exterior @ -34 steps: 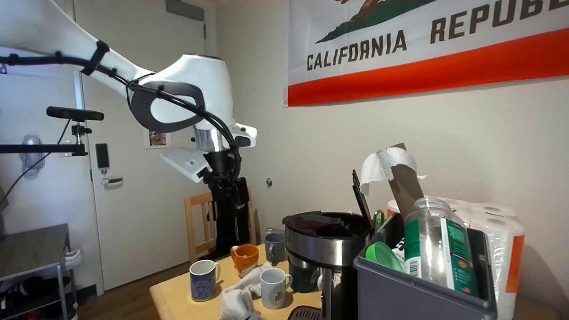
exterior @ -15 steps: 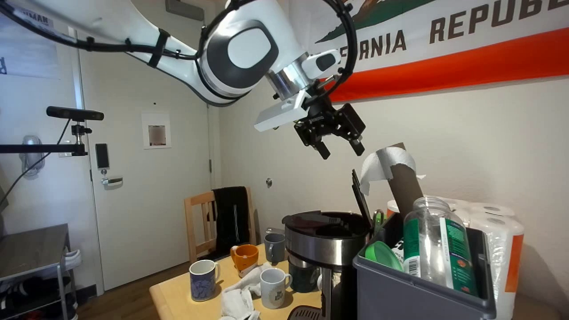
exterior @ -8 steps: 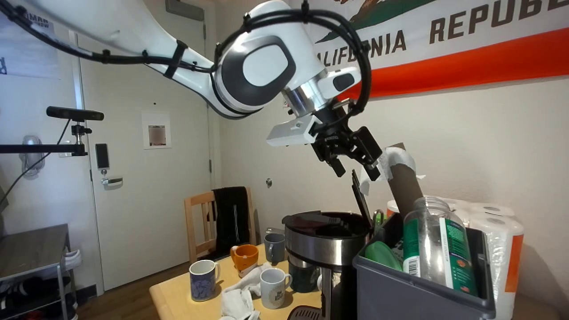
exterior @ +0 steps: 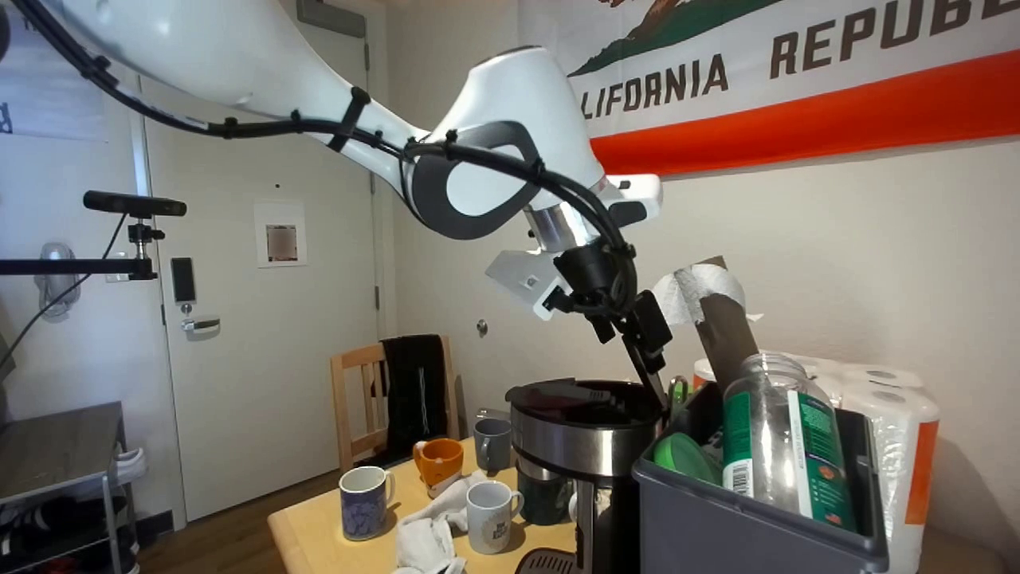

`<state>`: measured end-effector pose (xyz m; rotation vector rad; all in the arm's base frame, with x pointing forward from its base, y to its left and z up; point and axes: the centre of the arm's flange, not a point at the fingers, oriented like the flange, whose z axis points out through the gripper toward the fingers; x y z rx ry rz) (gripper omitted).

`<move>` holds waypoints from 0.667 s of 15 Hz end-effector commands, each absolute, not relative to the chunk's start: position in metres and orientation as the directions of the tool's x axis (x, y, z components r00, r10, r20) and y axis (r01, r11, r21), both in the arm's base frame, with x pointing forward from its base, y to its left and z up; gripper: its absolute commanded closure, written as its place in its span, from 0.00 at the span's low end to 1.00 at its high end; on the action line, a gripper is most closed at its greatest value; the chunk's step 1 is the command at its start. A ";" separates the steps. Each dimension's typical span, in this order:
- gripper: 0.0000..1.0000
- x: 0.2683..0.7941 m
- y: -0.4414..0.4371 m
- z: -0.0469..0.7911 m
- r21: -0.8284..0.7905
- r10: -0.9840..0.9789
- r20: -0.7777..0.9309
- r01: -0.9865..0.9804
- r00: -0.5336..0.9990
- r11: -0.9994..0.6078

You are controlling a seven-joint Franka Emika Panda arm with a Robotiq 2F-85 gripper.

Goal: Close the coffeemaker

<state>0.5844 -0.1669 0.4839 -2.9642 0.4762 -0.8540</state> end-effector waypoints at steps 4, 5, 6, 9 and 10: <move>0.00 0.586 -0.169 0.474 -0.199 -0.355 0.497 -0.294 0.791 -0.935; 0.00 0.586 -0.170 0.475 -0.207 -0.361 0.495 -0.296 0.791 -0.932; 0.00 0.586 -0.170 0.475 -0.212 -0.363 0.492 -0.295 0.791 -0.932; 0.00 0.584 -0.170 0.473 -0.215 -0.364 0.490 -0.295 0.792 -0.931; 0.00 0.584 -0.169 0.473 -0.208 -0.359 0.489 -0.294 0.795 -0.933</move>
